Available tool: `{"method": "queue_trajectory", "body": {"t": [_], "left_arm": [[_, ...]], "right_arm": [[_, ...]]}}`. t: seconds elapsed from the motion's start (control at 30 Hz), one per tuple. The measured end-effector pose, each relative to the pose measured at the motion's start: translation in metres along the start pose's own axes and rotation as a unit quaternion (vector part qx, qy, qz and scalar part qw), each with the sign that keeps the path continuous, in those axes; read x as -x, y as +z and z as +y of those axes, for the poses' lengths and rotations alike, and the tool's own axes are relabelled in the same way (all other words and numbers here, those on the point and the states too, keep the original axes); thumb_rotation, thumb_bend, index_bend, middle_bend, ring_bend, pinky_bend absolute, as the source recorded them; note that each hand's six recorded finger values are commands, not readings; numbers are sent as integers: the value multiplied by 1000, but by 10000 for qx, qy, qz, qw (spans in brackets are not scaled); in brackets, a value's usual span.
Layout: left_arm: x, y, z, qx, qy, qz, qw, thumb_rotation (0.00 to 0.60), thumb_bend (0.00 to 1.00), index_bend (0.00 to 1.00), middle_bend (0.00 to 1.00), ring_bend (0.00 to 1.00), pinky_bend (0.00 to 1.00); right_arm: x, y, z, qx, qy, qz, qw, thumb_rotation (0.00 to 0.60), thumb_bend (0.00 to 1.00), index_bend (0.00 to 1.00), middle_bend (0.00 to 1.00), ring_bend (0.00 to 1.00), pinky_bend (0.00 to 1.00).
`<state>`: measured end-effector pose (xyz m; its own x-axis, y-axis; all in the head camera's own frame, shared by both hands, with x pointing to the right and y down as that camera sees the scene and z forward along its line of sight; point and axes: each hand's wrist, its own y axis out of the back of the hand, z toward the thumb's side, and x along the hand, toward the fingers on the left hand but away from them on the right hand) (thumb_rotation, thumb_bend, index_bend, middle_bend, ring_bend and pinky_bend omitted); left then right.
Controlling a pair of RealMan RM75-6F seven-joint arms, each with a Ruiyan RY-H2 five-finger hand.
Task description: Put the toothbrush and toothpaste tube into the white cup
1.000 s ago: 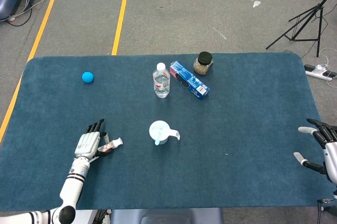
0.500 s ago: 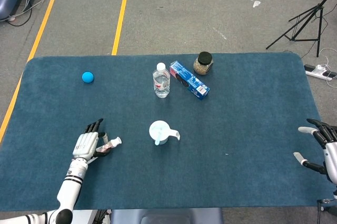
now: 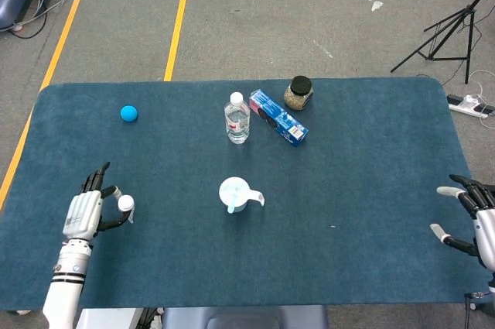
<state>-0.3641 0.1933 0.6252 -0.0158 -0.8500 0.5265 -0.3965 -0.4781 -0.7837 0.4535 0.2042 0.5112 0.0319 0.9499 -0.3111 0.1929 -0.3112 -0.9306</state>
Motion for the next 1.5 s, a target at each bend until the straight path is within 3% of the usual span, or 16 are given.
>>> {"method": "queue_trajectory", "body": {"t": [0.17,0.4,0.6,0.77,1.0,1.23,1.5], "left_arm": [[8,8,30,-1,432,-110,9990,600,462,631,27,16,54],[11,43,59,28,661,-572,9962,600,462,631,27,16,54],[6,92,84,-121,868,-1143,9896,600,461,632,28,15,53],[0,136,98,172,842,-1582,9837,600,463,633,31,15,53],[-15,174,91,537,383,-1861,9803,600,463,634,31,15,53],[-31,210,65,733,-78,-2051,9759,600,463,634,31,15,54],[-42,236,38,720,-301,-2145,9736,600,463,634,32,15,53]], "right_arm": [[0,1,-1,-26,14,0,10000,600,109,353,226,186,446],[0,1,-1,-19,9,-2,10000,600,109,353,226,186,446],[0,1,-1,-9,8,10,10000,600,108,353,226,186,446],[0,1,-1,-9,13,24,10000,600,109,353,226,186,446],[0,1,-1,-6,18,29,10000,600,109,353,226,186,446],[-1,1,0,29,18,39,10000,600,108,353,226,186,446],[-1,0,3,105,3,60,9999,600,108,353,226,186,446]]}}
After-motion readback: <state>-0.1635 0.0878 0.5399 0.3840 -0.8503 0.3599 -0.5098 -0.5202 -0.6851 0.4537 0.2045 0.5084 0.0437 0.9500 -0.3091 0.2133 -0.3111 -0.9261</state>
